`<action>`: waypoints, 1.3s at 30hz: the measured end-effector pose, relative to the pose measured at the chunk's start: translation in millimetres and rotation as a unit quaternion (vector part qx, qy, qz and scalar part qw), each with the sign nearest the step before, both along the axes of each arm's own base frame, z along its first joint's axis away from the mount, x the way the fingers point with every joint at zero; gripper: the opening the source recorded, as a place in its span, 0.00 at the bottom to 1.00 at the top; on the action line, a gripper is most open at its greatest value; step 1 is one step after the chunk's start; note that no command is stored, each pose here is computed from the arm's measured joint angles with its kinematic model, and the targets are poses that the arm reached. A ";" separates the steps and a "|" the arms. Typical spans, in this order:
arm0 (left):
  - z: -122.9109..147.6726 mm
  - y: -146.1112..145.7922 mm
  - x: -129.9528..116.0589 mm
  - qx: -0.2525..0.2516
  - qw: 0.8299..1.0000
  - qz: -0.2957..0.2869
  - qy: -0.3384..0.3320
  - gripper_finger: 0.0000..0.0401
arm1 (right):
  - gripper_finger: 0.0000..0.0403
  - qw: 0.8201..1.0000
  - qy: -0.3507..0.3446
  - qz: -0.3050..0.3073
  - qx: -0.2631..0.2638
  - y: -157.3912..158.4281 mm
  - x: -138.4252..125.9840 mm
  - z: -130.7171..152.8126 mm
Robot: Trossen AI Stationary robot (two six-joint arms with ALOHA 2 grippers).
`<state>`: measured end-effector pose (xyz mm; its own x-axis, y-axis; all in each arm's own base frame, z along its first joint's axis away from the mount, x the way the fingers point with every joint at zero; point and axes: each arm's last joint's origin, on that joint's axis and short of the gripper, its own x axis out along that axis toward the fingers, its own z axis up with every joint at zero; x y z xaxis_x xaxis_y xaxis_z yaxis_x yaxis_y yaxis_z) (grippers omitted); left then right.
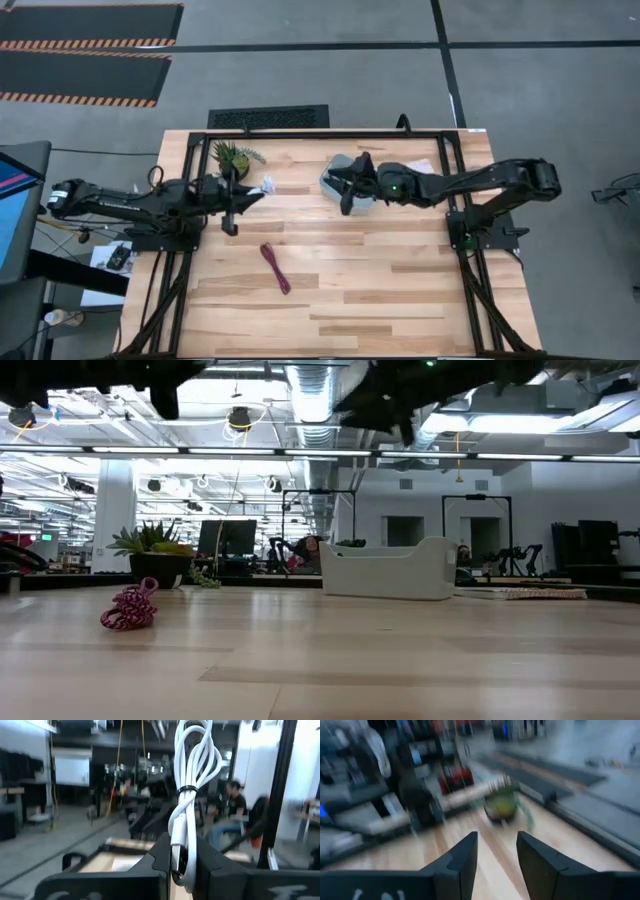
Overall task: Pick and place USB-C Cables
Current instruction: Put the white USB cable into the grey bin
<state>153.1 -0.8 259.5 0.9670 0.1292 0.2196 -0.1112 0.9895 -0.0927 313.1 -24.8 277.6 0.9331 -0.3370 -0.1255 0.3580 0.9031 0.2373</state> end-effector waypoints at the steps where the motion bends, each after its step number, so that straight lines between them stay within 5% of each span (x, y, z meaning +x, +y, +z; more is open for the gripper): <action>1: 0.4 0.4 -0.7 -0.002 1.000 0.000 -0.013 0.04 | 0.40 1.000 -0.019 0.001 -0.001 0.0 2.3 -1.3; 13: -11.3 12.9 20.3 -0.016 1.000 0.007 -0.020 0.04 | 0.42 0.992 -0.094 0.084 -0.015 0.0 33.1 -24.9; 22: -20.4 24.2 38.2 -0.032 0.998 -0.031 -0.038 0.04 | 0.63 0.984 -0.122 0.128 -0.034 2.6 48.3 -8.9; 39: -38.2 32.4 60.1 -0.067 0.992 -0.075 -0.074 0.04 | 0.67 0.981 -0.130 0.127 -0.061 0.3 63.4 0.3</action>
